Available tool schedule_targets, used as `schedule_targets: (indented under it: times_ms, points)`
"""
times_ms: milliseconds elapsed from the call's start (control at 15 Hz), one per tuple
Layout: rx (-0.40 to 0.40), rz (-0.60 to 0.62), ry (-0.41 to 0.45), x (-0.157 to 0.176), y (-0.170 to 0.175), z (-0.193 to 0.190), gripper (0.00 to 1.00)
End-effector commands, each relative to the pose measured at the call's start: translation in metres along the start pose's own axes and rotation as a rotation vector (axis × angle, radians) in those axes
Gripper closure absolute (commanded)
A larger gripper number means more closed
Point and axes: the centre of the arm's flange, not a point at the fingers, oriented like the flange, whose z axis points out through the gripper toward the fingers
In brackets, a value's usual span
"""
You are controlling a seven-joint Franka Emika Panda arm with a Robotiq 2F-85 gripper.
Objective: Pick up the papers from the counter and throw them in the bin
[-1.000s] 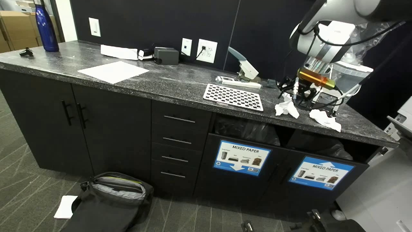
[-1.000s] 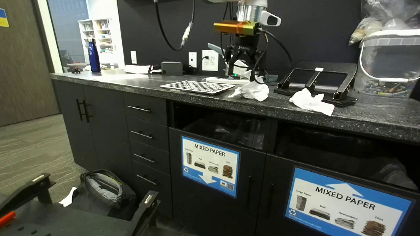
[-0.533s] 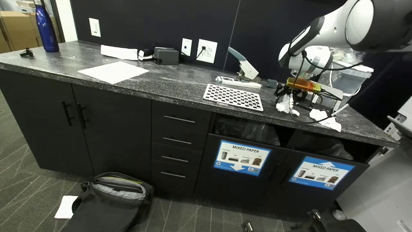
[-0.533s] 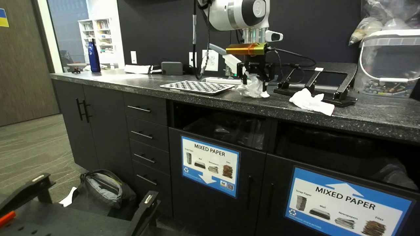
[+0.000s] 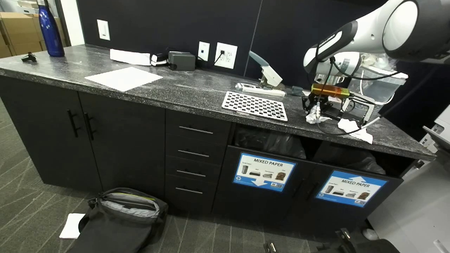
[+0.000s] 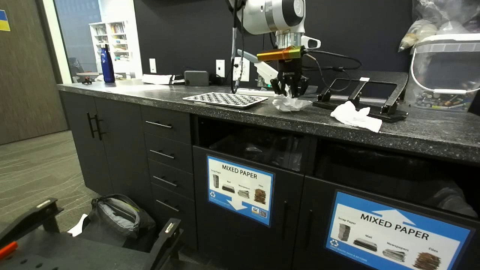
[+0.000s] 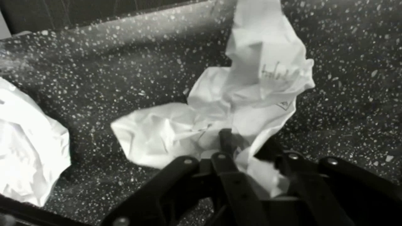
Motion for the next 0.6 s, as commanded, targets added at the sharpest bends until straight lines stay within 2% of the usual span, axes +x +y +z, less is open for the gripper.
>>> schedule_targets:
  times_ms: [0,267,533]
  points:
    - [-0.006,-0.033,-0.072,-0.006,-0.012,-0.018,0.91]
    - [0.028,-0.144,-0.212,-0.068,-0.037,-0.033,0.91]
    - [0.044,-0.238,-0.266,-0.135,-0.062,-0.054,0.89]
